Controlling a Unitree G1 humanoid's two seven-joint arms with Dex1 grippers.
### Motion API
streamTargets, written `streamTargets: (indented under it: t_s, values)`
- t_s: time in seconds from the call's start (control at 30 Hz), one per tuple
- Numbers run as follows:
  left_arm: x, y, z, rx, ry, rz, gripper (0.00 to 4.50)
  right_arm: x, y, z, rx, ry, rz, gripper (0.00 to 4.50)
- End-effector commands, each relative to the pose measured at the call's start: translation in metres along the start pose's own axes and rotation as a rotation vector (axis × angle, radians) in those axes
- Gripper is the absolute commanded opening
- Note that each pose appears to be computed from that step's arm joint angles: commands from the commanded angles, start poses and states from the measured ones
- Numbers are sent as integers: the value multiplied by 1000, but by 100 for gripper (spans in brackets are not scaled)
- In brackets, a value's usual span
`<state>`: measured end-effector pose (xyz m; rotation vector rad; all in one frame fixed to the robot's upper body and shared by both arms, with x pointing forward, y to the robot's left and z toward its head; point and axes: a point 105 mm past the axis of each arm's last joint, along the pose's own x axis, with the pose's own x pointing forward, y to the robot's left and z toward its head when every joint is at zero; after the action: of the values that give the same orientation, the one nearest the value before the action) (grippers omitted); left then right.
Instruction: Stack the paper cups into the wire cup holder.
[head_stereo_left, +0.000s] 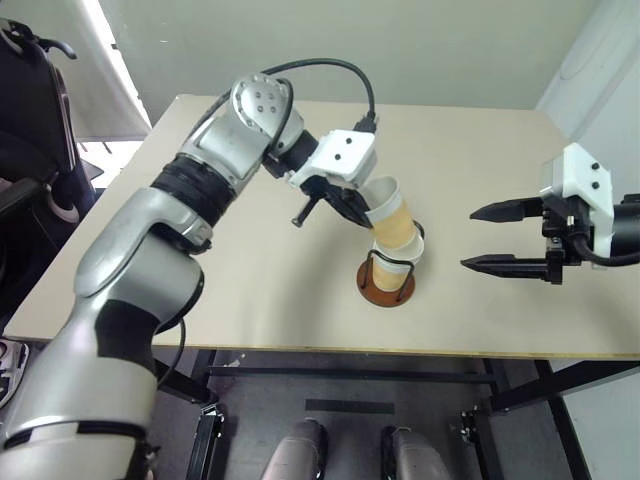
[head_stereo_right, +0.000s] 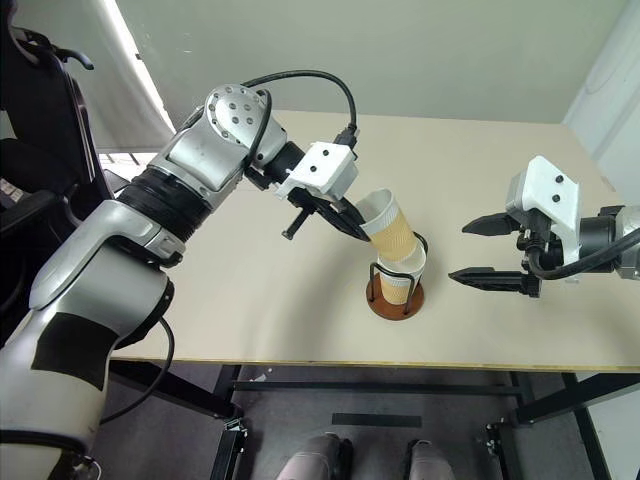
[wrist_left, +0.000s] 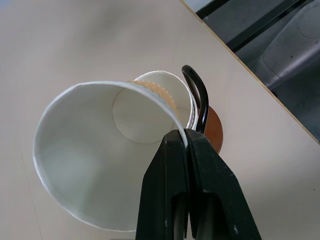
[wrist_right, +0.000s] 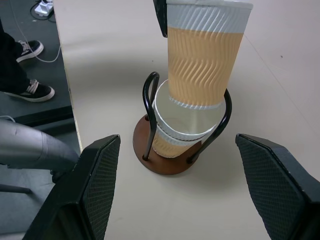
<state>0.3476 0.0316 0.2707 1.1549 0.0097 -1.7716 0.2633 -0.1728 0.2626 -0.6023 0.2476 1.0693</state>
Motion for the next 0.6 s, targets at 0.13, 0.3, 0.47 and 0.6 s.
streamTargets:
  t_s: [0.13,0.3,0.47,0.6]
  values:
    - [-2,6,16,56,-20,-17,3,-8,-1,9,-33,-29,-36,374]
    - [6,4,15,88,12,-55,3,-9,-1,8,-32,-28,-42,374]
    - [11,2,9,153,95,-104,3,-9,-1,8,-31,-29,-49,374]
    - [14,4,9,190,125,-119,3,-10,-1,8,-31,-29,-53,374]
